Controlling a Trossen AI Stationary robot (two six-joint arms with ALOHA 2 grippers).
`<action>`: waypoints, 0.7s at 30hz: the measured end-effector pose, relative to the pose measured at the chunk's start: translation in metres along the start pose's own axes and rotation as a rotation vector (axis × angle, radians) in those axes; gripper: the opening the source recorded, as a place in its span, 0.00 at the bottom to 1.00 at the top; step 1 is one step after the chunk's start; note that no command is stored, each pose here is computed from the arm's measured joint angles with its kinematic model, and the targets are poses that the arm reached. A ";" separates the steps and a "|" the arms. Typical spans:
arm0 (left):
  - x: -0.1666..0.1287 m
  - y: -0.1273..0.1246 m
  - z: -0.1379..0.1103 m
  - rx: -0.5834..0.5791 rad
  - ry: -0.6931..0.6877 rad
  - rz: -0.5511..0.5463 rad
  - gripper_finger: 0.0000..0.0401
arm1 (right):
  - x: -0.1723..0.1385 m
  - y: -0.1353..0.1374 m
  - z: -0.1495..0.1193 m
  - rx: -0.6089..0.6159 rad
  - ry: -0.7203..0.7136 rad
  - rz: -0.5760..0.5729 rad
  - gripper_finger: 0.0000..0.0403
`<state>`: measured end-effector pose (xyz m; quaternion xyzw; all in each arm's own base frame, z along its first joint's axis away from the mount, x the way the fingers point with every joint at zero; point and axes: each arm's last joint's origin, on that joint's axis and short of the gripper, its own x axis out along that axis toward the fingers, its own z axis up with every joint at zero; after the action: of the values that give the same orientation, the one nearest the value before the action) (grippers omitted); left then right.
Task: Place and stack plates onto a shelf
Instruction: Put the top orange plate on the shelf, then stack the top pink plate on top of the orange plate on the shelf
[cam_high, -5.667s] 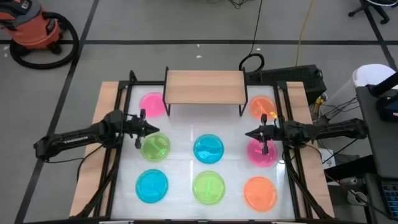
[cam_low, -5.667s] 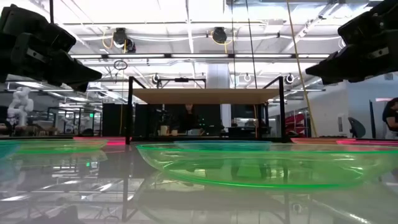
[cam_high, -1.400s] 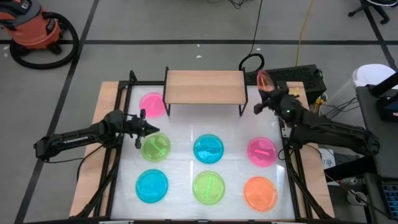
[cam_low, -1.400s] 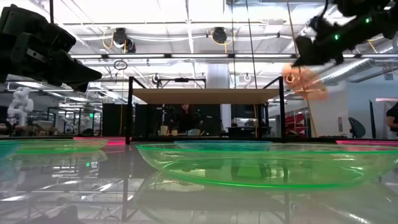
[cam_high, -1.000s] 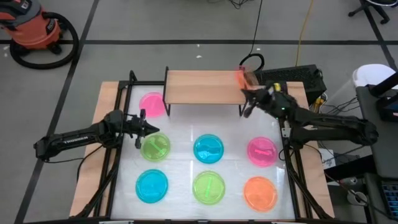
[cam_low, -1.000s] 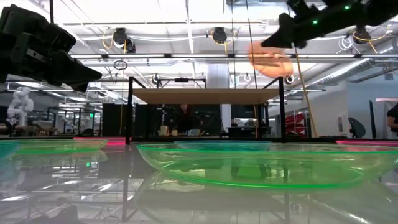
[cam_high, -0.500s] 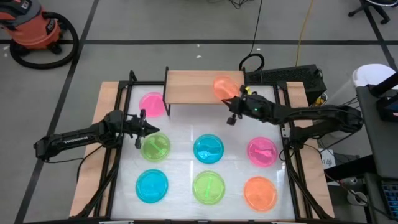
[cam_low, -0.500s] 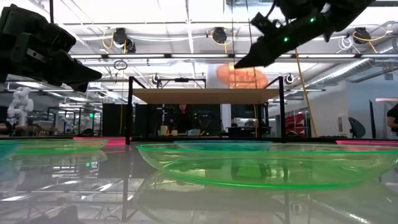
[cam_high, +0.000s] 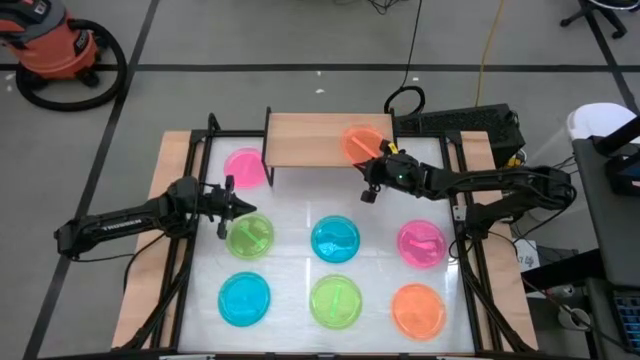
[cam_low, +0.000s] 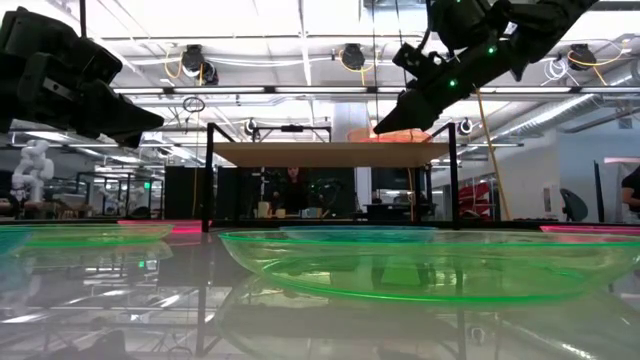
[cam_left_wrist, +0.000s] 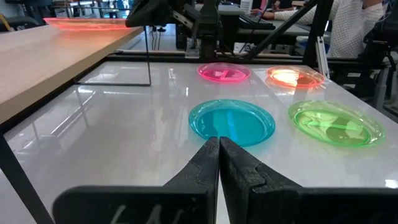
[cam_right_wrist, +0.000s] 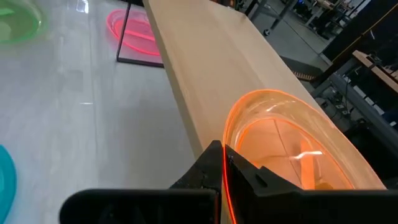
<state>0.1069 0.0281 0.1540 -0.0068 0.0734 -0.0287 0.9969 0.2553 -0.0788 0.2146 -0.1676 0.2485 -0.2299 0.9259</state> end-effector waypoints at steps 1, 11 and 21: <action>0.000 0.000 0.000 0.000 0.000 0.000 0.04 | 0.000 0.000 0.000 0.000 0.000 0.000 0.00; 0.000 0.000 0.000 0.000 0.000 0.000 0.04 | 0.000 -0.001 -0.001 0.027 0.018 -0.049 0.12; 0.000 0.000 0.000 0.000 0.000 0.000 0.04 | -0.002 0.001 0.010 0.049 -0.081 -0.051 0.24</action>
<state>0.1069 0.0281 0.1540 -0.0068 0.0734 -0.0287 0.9969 0.2595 -0.0751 0.2233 -0.1604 0.2008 -0.2526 0.9328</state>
